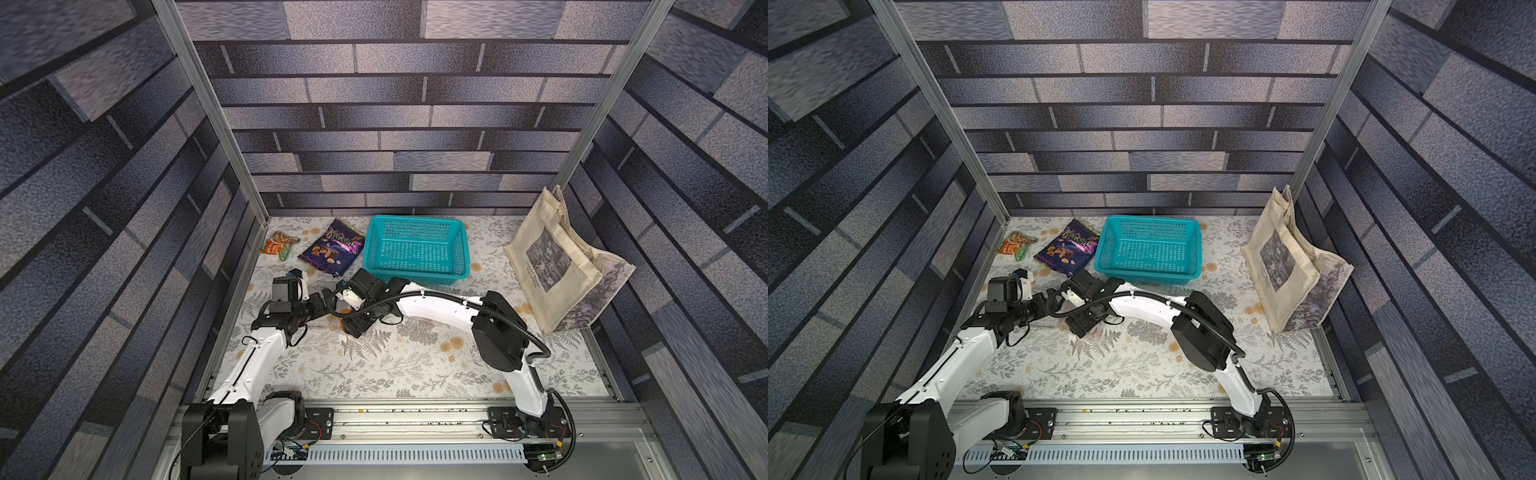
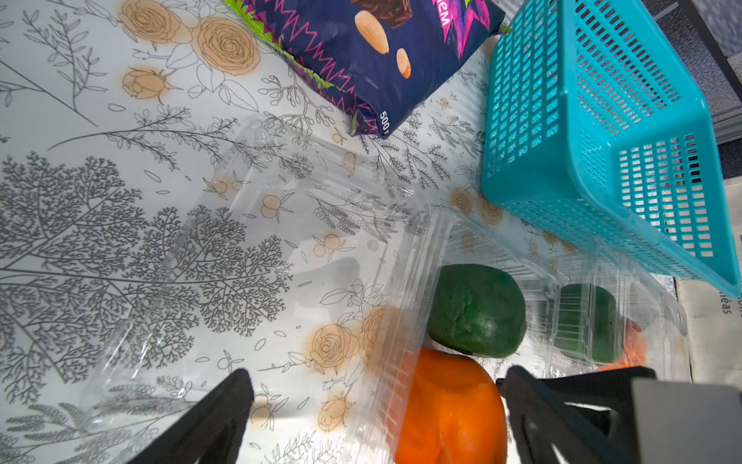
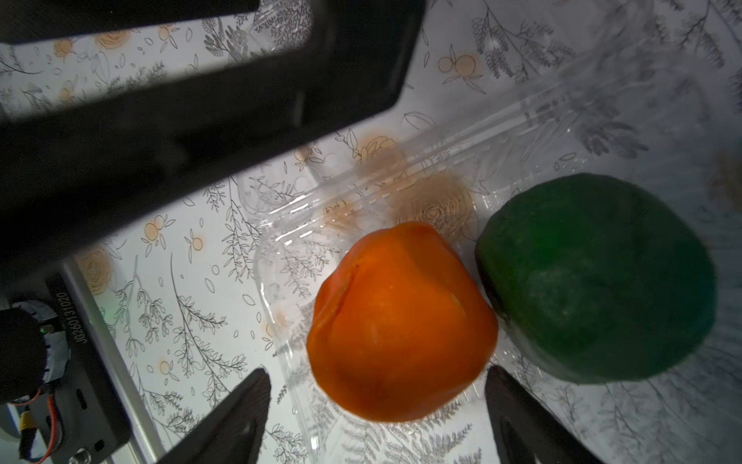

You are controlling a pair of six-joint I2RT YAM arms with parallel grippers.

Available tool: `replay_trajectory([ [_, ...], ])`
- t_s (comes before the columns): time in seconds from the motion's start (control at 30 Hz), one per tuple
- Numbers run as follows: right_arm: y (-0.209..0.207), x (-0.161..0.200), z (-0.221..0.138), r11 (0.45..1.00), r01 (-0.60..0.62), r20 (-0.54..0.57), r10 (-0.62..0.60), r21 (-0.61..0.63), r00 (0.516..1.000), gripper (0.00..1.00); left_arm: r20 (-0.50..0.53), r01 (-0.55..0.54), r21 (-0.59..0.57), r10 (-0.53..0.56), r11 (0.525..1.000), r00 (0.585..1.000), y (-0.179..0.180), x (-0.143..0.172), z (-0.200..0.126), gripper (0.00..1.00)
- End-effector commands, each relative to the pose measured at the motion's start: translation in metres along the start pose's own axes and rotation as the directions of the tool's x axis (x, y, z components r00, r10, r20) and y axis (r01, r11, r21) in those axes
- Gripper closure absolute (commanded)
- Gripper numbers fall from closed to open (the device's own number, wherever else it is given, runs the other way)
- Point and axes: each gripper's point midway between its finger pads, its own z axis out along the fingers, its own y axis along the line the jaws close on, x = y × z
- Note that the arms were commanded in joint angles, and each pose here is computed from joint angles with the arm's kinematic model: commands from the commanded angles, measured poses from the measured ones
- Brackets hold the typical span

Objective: Take oranges out of containers
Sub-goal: Pick up the orange from the packing box.

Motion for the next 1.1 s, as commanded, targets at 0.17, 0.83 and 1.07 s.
replay_trajectory([
  [0.17, -0.006, 0.001, 0.007, 0.998, -0.009, -0.012, 0.009, 0.056, 1.0, 0.27, -0.006, 0.023, 0.032, -0.023, 0.999, 1.0, -0.001, 0.004, 0.004, 0.0],
  [0.83, -0.002, -0.006, -0.014, 0.999, -0.01, 0.045, 0.007, 0.049, 0.999, 0.71, -0.002, 0.028, 0.047, -0.028, 0.998, 1.0, -0.003, 0.007, 0.003, 0.0],
  [1.07, 0.002, -0.015, -0.05, 0.998, 0.0, 0.107, -0.006, 0.056, 0.994, 0.73, 0.003, 0.025, 0.049, -0.025, 0.998, 1.0, -0.003, 0.006, 0.003, 0.0],
])
